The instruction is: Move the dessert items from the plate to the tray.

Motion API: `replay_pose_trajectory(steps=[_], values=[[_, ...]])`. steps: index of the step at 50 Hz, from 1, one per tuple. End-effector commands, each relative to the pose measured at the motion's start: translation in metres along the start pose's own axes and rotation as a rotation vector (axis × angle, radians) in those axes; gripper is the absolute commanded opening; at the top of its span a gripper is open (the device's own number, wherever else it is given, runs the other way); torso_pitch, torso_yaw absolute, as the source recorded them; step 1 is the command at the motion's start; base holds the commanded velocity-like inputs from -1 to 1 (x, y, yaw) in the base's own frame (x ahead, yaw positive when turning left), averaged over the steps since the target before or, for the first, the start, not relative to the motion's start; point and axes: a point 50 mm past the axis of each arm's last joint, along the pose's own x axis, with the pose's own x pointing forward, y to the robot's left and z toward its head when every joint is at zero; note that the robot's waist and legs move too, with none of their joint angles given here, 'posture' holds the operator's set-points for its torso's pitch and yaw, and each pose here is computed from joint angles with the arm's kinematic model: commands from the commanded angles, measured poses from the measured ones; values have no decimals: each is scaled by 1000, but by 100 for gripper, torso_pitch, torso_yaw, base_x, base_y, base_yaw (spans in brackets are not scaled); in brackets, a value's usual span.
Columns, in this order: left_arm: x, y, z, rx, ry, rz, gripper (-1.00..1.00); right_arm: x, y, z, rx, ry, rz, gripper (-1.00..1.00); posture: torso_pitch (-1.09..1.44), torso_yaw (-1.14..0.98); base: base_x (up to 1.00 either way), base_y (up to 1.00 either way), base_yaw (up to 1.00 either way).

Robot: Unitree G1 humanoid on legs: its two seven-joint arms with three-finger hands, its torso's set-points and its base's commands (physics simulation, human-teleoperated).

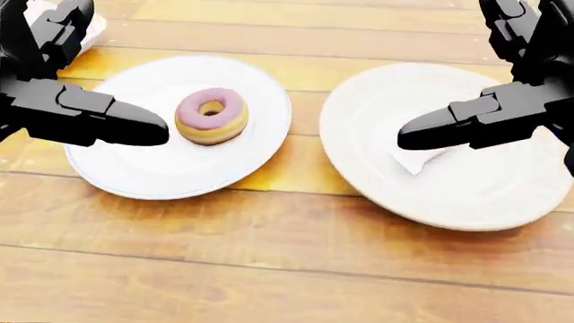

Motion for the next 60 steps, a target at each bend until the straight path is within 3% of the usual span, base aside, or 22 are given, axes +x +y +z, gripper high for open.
replay_pose_trajectory(steps=[1, 11, 17, 23, 26, 29, 37, 45, 49, 60], values=[[-3, 1, 13, 14, -66, 14, 100, -5, -3, 20, -10, -90, -8, 100, 0, 0, 0, 0, 0], [-5, 2, 20, 21, -76, 13, 100, -7, -5, 24, -8, -91, -5, 100, 0, 0, 0, 0, -28], [-7, 3, 22, 21, -78, 14, 100, -6, -6, 34, -90, -83, 13, 100, 0, 0, 0, 0, 0], [-7, 4, 23, 21, -80, 14, 100, -6, -11, 48, -246, -65, 21, 100, 0, 0, 0, 0, 0], [-6, 4, 23, 22, -80, 13, 100, -2, -10, 53, -381, -52, 35, 100, 0, 0, 0, 0, 0], [-6, 5, 24, 15, -82, 15, 100, 1, -9, 58, -467, -39, 59, 100, 0, 0, 0, 0, 0], [-6, 7, 23, 7, -83, 16, 100, 27, 2, 61, -778, 8, 119, 100, 0, 0, 0, 0, 0], [-7, 6, 22, 2, -88, 8, 100, 46, 19, 55, -940, 45, 259, 100, 0, 0, 0, 0, 0], [-7, 8, 23, 3, -87, 10, 100, 58, 22, 49, -1106, 63, 318, 100, 0, 0, 0, 0, 0], [-7, 5, 22, 3, -89, -1, 100, 78, 32, 34, -1283, 25, 438, 100, 0, 0, 0, 0, 0]])
